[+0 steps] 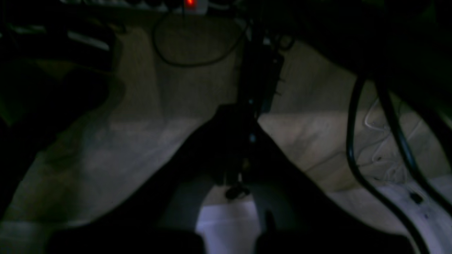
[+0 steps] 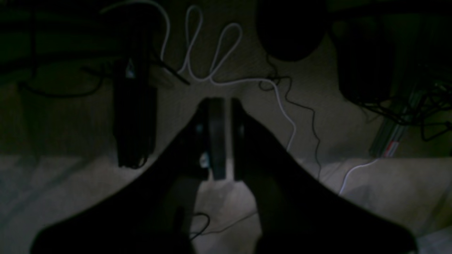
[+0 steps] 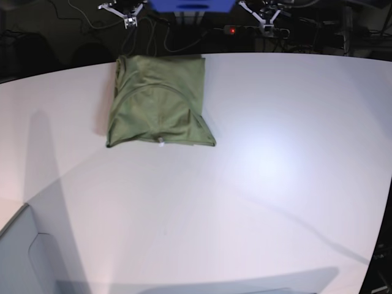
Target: Fold the T-shirt properly
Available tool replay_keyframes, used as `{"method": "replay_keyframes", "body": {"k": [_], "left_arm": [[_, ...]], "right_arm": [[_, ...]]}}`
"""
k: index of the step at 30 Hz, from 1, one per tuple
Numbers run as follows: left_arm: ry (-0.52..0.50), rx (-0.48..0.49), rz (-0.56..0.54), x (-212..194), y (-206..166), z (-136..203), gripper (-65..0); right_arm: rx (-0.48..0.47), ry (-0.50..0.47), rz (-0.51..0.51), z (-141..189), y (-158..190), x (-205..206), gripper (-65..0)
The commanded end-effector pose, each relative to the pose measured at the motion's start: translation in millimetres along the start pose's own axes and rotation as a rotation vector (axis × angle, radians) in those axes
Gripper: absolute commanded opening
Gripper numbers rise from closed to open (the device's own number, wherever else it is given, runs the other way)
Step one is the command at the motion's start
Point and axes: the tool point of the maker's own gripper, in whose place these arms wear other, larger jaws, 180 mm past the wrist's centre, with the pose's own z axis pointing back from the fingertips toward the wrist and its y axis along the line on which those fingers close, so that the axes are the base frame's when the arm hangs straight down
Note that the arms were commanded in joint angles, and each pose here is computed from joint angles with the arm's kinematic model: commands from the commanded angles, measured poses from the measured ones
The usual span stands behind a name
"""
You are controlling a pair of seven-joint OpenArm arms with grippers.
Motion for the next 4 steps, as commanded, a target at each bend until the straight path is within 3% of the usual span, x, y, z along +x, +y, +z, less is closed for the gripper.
{"method": "replay_keyframes", "body": {"k": [1,4], "left_arm": [[-0.006,0.003,-0.005,0.2,2.8,1.1,-65.0],[-0.01,0.002,-0.003,0.7,2.0,0.9,-65.0]], "right_arm": [[-0.034,-0.009,0.007,1.2,-7.8,-1.0,-65.0],[-0.036,-0.009,0.008,1.2,-8.1,-1.0,-65.0]]}}
